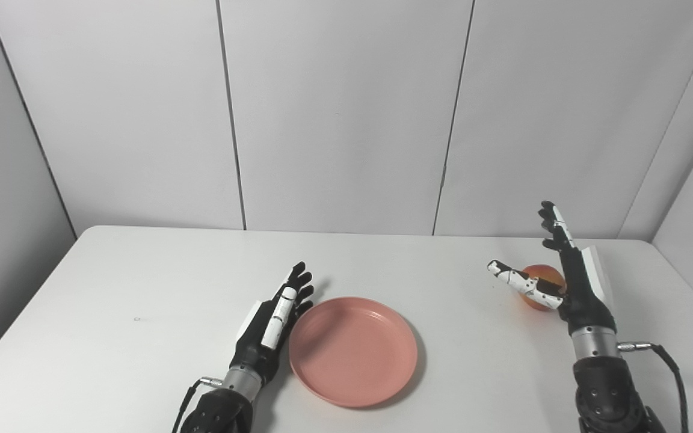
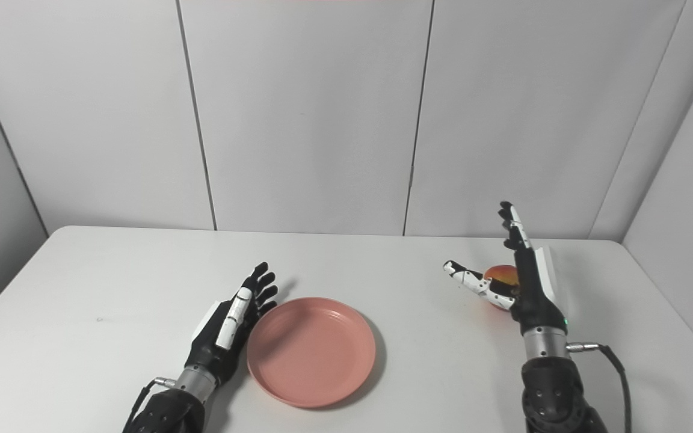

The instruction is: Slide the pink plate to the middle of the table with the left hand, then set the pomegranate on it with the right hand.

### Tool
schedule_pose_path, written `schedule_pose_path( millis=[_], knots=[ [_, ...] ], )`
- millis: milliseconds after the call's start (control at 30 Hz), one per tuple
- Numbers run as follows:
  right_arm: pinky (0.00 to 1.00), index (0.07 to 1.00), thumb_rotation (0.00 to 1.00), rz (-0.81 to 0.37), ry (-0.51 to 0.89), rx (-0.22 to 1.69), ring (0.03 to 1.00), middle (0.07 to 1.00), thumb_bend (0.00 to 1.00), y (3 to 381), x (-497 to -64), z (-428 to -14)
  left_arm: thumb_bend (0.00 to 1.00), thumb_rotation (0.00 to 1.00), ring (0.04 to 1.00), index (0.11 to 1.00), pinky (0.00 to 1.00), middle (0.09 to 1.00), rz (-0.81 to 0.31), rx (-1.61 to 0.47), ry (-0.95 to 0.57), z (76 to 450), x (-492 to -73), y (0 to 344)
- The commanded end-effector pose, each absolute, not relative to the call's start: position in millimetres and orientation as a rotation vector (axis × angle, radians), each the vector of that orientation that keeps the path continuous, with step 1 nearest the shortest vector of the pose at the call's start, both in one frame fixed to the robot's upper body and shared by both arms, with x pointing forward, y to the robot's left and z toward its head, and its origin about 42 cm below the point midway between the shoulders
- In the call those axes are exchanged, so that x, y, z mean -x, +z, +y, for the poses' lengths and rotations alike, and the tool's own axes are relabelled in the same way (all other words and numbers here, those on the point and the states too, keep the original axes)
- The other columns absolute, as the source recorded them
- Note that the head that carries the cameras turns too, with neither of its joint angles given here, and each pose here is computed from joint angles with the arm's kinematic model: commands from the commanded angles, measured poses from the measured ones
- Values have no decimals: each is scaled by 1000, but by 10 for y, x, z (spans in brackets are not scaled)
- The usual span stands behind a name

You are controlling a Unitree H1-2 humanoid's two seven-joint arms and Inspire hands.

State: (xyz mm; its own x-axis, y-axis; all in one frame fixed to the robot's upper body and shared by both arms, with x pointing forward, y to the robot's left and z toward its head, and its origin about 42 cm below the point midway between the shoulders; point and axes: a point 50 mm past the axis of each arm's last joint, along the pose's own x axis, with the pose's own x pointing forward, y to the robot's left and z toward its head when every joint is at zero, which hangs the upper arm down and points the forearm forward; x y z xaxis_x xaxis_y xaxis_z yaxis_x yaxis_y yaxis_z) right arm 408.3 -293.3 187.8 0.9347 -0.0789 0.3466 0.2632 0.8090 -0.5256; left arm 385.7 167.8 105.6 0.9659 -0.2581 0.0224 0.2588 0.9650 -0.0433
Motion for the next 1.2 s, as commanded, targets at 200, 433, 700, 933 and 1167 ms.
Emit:
schedule_pose_path(
  millis=[200, 433, 700, 933, 1167],
  knots=[
    [815, 950, 491, -380, -267, 658, 909, 938, 766, 2175, -4271, -3134, 491, 1000, 935, 951, 895, 949, -33, 6, -183, 1741, -3898, 1028],
    [807, 948, 448, -354, -291, 676, 902, 935, 748, 2109, -4315, -3224, 501, 1000, 933, 941, 899, 943, -36, 26, -174, 1751, -3895, 1026],
    [808, 944, 428, -326, -323, 726, 897, 929, 728, 2056, -4375, -3315, 509, 1000, 934, 951, 897, 946, -45, 54, -189, 1753, -3883, 1037],
    [812, 940, 437, -302, -330, 728, 896, 927, 747, 1987, -4423, -3381, 520, 1000, 943, 955, 913, 953, -47, 81, -214, 1749, -3873, 1023],
    [817, 926, 396, -282, -329, 757, 898, 925, 757, 1929, -4452, -3392, 530, 1000, 953, 964, 927, 961, -45, 91, -237, 1749, -3871, 1013]
  ],
)
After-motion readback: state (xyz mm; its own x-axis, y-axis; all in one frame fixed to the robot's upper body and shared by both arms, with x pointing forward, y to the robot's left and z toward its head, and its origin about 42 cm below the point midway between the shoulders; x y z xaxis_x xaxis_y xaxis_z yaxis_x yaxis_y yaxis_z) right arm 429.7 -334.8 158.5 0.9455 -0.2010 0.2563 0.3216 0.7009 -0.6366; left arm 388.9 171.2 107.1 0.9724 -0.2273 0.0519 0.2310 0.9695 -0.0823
